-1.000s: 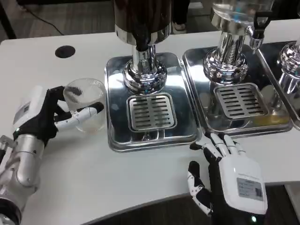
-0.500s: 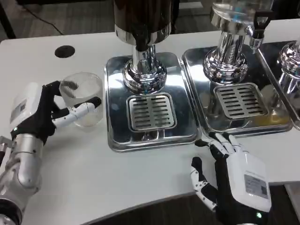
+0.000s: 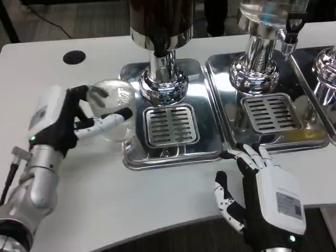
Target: Grasp the cup under the faucet to collect the drink, then remove the cup.
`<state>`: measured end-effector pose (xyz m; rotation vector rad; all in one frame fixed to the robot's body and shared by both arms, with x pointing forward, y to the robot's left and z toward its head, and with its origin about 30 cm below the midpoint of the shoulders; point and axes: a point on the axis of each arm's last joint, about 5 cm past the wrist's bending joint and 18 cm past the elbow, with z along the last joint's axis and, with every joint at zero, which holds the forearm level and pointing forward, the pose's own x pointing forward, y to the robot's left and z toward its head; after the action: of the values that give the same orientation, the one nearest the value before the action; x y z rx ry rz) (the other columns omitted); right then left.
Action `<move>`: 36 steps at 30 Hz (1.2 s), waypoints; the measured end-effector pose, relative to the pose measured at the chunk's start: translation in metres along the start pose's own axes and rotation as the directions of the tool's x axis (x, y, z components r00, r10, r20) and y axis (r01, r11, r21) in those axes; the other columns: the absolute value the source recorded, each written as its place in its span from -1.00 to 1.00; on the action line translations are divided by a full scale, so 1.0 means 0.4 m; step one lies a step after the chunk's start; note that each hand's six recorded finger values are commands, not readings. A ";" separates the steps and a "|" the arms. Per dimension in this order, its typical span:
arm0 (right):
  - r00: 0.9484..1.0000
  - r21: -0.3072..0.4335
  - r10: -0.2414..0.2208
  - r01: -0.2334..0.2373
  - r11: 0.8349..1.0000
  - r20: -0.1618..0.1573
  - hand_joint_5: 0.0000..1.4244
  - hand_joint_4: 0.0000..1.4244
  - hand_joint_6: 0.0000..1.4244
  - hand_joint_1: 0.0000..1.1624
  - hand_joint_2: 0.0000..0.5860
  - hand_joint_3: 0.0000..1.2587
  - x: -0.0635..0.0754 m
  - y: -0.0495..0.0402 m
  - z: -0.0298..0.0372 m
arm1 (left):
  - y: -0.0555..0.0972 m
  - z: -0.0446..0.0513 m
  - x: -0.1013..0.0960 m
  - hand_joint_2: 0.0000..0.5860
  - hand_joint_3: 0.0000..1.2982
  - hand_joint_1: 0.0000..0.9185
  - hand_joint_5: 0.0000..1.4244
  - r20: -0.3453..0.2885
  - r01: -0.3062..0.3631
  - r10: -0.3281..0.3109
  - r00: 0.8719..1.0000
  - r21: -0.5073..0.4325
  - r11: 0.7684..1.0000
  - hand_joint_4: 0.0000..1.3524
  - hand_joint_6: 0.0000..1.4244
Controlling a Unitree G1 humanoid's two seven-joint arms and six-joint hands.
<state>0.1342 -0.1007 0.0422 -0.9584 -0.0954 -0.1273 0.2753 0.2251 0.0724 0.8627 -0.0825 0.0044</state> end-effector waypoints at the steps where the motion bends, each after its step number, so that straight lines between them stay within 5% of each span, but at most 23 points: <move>1: 1.000 0.004 -0.006 0.006 1.000 0.003 -0.86 -0.75 -0.78 -0.10 0.69 -0.39 0.000 -0.002 0.002 | -0.007 0.006 0.001 -0.67 -0.03 0.10 0.46 0.007 0.010 -0.010 1.000 -0.005 1.000 0.13 0.95; 9: 1.000 0.008 -0.018 0.018 1.000 0.001 -0.86 -0.75 -0.78 -0.11 0.69 -0.39 -0.006 -0.007 0.006 | -0.039 0.049 0.021 -0.69 -0.03 0.11 0.44 0.085 0.077 -0.077 0.993 0.004 0.997 0.13 0.95; 19: 0.999 0.019 -0.037 0.037 0.999 0.005 -0.86 -0.76 -0.77 -0.10 0.71 -0.39 -0.006 -0.013 0.016 | -0.050 0.070 0.035 -0.69 -0.03 0.12 0.44 0.113 0.101 -0.106 0.988 0.047 0.994 0.12 0.92; 36: 0.999 0.034 -0.053 0.053 0.998 0.000 -0.86 -0.76 -0.77 -0.10 0.71 -0.39 -0.012 -0.015 0.028 | -0.059 0.109 0.070 -0.68 -0.06 0.13 0.37 0.088 0.070 -0.080 0.993 0.115 0.991 0.07 0.83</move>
<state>0.1281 -0.0948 0.0528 -0.9220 -0.1236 -0.1731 0.3010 0.1759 0.0847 0.9774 -0.1379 -0.1022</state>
